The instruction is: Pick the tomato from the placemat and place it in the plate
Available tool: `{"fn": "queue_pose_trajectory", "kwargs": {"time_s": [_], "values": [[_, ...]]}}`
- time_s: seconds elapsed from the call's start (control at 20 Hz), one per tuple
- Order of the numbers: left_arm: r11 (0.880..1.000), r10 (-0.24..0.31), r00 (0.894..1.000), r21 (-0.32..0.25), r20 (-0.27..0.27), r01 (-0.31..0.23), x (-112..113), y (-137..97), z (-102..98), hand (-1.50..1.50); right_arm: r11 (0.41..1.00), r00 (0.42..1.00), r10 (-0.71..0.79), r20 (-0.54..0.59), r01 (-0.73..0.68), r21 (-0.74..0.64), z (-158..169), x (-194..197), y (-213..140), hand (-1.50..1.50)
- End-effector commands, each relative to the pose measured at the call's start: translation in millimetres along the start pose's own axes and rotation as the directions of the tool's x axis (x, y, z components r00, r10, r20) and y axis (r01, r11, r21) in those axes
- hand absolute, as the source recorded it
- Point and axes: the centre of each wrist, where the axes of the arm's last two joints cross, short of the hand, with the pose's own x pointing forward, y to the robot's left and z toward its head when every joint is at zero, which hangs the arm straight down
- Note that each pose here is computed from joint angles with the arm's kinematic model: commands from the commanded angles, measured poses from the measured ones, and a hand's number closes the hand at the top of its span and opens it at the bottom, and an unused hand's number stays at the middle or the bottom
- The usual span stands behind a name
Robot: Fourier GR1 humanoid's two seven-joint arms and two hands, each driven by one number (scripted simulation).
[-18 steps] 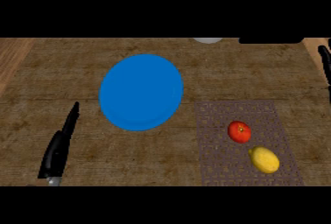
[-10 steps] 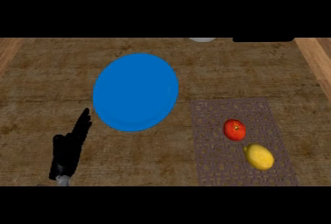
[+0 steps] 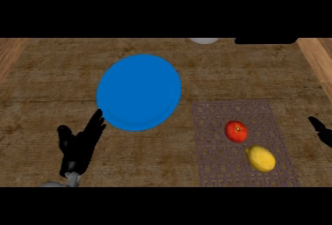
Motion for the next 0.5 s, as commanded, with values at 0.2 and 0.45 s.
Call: {"fn": "queue_pose_trajectory", "kwargs": {"time_s": [0.2, 0.45], "values": [[1.000, 0.001, 1.000, -0.010, 0.010, -0.001, 4.7, 2.1, -0.9, 0.00, 0.934, 0.960, 0.271, -0.066, -0.245, 0.261, 19.9, 14.1, -28.2, -1.50], [1.000, -0.012, 1.000, -0.021, -0.007, 0.012, 3.7, 1.6, -2.7, 0.00, 0.804, 0.897, 0.436, -0.071, -0.353, 0.479, 14.1, 53.6, -13.5, -1.50]]}}
